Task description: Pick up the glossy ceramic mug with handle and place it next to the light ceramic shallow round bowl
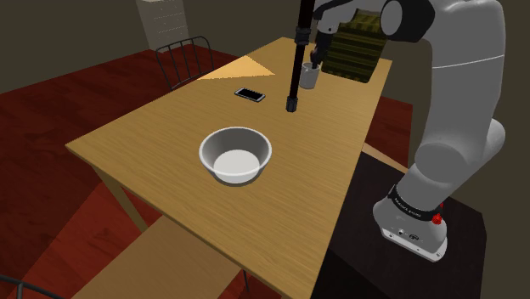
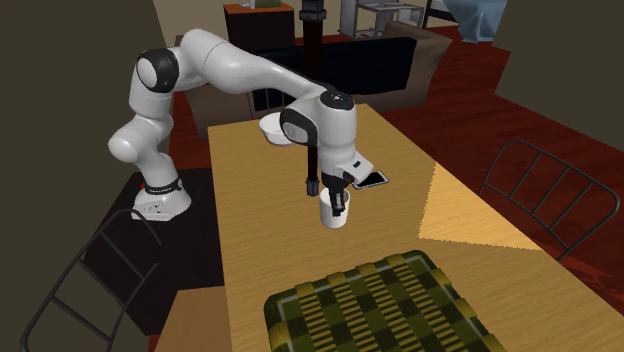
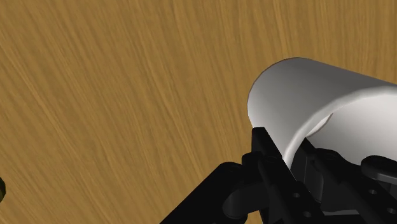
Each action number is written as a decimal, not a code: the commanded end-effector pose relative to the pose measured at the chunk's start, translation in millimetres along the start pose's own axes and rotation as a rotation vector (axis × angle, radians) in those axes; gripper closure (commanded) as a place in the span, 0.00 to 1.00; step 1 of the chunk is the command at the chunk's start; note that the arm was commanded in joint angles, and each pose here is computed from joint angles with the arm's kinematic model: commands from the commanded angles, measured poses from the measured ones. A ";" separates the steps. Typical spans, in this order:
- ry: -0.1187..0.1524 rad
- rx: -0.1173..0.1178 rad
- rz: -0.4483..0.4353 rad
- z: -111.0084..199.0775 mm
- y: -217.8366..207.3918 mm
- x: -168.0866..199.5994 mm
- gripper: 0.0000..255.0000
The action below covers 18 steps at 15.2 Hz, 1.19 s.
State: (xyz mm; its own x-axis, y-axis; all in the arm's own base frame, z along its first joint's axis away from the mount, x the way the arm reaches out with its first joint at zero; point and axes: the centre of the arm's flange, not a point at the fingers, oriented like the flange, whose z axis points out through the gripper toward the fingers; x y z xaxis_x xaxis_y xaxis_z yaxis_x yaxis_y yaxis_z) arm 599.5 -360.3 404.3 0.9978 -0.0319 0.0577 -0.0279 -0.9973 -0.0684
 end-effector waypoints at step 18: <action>0.000 0.000 0.000 -99.3 -7.8 5.4 1.00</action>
State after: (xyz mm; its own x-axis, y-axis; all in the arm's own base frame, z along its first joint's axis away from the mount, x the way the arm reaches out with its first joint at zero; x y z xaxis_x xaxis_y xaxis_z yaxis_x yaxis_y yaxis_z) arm 598.8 -360.1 499.2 0.9978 -0.0321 0.0575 -0.0281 -0.9973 -0.0684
